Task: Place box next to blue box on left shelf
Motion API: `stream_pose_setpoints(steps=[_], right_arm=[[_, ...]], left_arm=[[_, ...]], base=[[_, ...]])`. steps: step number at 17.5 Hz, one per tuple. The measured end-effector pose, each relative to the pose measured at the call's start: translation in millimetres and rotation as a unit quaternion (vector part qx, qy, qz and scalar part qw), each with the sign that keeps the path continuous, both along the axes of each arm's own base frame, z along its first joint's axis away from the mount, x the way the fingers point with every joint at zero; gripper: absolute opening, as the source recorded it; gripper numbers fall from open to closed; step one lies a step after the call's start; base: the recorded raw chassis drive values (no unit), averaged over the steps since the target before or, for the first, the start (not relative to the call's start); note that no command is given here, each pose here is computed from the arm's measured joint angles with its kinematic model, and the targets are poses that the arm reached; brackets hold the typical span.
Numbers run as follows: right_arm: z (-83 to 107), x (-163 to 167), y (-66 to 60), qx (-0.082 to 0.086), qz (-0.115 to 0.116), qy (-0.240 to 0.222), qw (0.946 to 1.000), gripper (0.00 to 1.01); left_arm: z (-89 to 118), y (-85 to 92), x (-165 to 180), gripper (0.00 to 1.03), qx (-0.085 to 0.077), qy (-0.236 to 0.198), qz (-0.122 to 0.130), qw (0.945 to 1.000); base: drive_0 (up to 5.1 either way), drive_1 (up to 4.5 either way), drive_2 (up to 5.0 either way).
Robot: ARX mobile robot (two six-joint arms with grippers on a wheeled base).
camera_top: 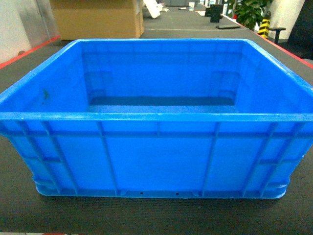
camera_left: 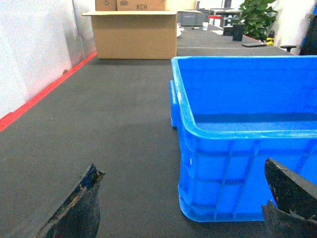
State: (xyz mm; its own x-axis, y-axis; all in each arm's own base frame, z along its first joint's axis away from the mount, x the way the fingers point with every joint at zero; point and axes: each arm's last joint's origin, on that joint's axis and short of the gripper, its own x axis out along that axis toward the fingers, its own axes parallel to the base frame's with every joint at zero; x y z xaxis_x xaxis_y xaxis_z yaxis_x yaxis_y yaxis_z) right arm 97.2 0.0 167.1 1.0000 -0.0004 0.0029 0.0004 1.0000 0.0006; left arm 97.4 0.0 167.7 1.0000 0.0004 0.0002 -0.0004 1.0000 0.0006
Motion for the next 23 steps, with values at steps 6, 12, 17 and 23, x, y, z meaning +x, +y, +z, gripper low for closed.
stream_pose_setpoints(steps=[6, 12, 17, 23], right_arm=[[-3.9, 2.2, 4.2, -0.002, -0.08, 0.145, 0.9862, 0.98], [9.7, 16.8, 2.5, 0.01, -0.127, 0.142, 0.9817, 0.98], [88.6, 109.3, 9.4, 0.027, -0.045, 0.161, 0.9856, 0.98], [50.9, 236.1, 49.4, 0.085, -0.001, 0.324, 0.9423, 0.98]], left_arm=[[0.0, 0.0, 0.0, 0.98, 0.0, 0.0, 0.001, 1.0], [8.7, -2.9, 14.6, 0.98, -0.028, 0.089, 0.1, 0.9906], [63.5, -9.0, 114.8, 0.98, -0.023, 0.127, 0.042, 0.9908], [25.3, -33.6, 250.4, 0.98, -0.015, 0.308, 0.063, 0.949]], base=[[0.0, 0.0, 0.0], [0.0, 0.0, 0.0], [0.0, 0.0, 0.0], [0.0, 0.0, 0.0]])
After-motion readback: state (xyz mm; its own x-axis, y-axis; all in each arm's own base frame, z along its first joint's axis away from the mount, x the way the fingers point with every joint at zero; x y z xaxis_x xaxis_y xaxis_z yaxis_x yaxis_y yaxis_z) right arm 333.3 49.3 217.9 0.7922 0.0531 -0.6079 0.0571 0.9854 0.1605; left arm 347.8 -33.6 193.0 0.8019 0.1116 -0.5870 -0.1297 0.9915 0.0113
